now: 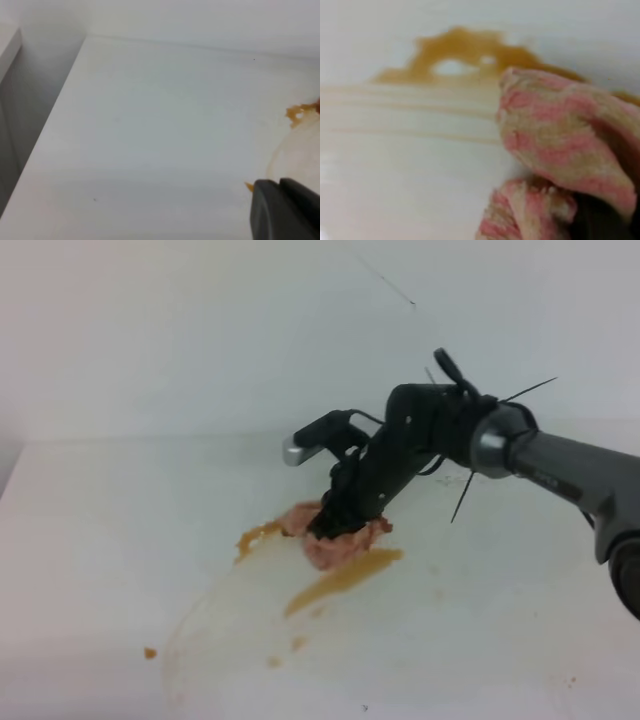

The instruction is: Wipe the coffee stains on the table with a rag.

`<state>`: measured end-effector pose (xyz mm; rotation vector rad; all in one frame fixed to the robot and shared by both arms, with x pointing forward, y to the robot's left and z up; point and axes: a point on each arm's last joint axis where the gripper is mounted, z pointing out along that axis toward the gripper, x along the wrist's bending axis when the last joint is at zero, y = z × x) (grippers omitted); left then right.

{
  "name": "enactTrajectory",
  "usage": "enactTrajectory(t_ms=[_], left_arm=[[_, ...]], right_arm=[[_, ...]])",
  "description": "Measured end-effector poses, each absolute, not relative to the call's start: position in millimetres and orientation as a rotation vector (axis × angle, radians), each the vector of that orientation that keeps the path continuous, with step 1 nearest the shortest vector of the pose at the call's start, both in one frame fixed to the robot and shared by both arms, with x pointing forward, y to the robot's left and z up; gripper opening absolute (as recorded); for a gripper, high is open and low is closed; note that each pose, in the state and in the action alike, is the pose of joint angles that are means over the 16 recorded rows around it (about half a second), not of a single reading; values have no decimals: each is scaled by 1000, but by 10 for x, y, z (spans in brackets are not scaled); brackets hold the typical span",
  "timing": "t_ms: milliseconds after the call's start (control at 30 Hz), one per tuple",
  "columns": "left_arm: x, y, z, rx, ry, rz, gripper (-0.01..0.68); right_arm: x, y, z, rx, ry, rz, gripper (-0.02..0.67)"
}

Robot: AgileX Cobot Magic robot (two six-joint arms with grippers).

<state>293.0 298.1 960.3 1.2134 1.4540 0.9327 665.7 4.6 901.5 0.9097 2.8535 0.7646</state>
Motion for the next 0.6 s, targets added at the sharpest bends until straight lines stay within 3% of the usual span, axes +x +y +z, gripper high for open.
enactTrajectory(t_ms=[267, 600], left_arm=[[2930, 2981, 9603, 1213, 1454, 933, -2], [2930, 2981, 9603, 1213, 1454, 933, -2]], right_arm=[[6816, -250, 9177, 922, 2862, 858, 28], [6483, 43, 9560, 774, 2944, 927, 28]])
